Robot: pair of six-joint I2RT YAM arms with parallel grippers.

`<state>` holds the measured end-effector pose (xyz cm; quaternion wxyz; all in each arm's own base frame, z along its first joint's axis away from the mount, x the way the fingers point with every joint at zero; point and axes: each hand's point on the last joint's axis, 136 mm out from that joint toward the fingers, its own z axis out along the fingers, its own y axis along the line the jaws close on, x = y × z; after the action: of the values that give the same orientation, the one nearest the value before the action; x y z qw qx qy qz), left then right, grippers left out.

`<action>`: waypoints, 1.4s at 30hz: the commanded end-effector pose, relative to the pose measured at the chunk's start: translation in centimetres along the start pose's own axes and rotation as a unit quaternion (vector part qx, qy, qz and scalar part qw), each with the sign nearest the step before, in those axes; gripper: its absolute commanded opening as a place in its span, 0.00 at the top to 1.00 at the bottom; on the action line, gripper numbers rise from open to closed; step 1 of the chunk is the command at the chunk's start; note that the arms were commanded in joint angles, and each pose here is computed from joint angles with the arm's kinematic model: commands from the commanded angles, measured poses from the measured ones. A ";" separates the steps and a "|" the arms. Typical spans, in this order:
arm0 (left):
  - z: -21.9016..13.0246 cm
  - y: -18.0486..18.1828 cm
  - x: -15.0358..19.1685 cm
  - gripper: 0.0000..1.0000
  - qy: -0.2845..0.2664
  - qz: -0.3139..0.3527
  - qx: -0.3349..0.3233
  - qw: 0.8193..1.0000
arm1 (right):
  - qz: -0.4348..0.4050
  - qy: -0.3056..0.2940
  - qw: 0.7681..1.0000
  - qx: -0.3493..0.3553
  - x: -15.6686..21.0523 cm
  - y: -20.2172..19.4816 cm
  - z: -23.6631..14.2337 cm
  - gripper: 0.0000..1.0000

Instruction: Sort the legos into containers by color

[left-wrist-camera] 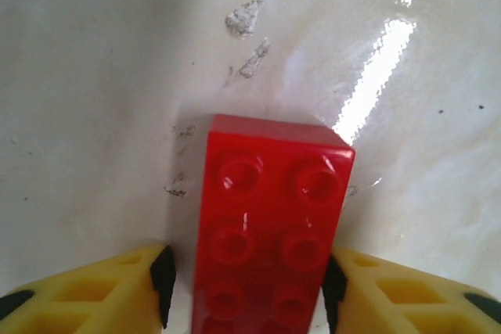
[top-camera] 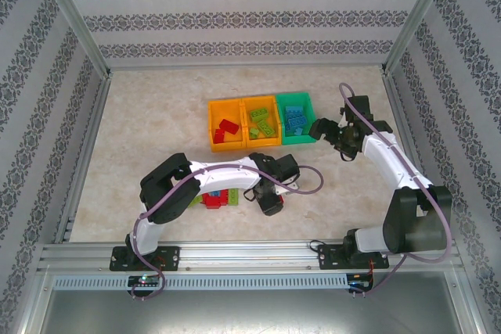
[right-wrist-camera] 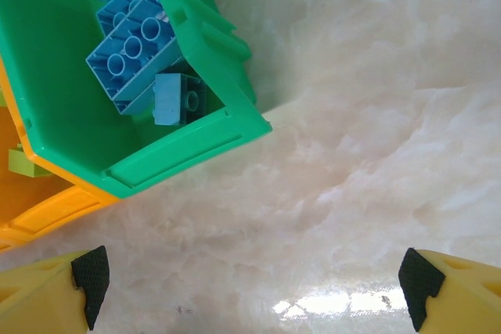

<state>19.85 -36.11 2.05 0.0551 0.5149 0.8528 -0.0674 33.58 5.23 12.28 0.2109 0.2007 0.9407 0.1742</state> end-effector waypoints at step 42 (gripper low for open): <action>-13.2 23.1 1.3 0.75 -0.196 -0.444 -0.101 0.868 | -0.164 0.054 0.985 -0.020 7.5 8.0 4.2 0.08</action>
<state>36.73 -22.81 12.67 0.2219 0.1153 0.9638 -0.0929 31.41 15.55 9.87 0.1787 0.0538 0.9646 0.1863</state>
